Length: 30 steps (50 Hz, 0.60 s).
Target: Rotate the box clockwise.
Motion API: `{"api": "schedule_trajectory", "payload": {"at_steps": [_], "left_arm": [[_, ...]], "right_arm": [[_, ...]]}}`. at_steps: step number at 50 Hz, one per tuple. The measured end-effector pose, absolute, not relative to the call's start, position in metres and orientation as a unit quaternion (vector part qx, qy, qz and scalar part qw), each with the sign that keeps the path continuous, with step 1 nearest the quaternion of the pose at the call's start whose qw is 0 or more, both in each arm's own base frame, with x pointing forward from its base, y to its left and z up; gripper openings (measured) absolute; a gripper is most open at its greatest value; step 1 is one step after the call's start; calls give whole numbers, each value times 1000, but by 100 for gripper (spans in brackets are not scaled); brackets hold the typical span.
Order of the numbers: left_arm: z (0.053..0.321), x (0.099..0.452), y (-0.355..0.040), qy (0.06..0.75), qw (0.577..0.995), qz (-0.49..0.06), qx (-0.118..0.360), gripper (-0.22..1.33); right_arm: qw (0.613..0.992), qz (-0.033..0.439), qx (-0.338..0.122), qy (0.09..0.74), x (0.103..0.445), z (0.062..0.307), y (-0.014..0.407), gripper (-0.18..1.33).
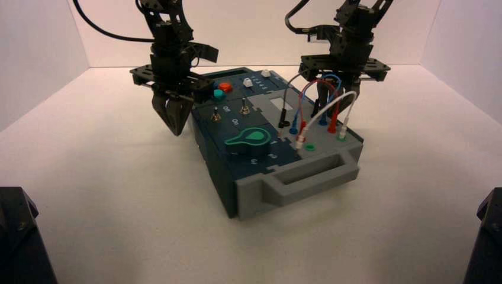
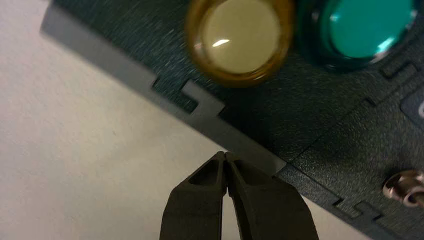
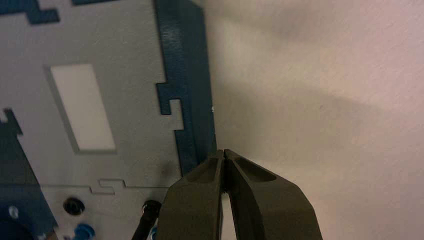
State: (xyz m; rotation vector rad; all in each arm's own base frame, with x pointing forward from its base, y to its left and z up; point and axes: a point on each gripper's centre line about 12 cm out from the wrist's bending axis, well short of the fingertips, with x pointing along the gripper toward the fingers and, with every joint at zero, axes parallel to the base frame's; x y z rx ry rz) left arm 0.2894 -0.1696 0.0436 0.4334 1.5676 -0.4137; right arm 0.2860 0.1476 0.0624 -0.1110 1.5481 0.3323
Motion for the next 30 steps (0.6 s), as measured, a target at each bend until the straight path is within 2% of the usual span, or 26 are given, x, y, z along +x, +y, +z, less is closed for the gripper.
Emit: {"api": "schedule_trajectory", "payload": {"at_steps": [19, 30], "left_arm": [[45, 311, -173, 684, 681, -183, 187, -16], [57, 333, -178, 658, 708, -184, 177, -16]], "right_arm": [[685, 148, -30, 713, 274, 63, 156, -16], [673, 170, -46, 718, 258, 64, 176, -16]]}}
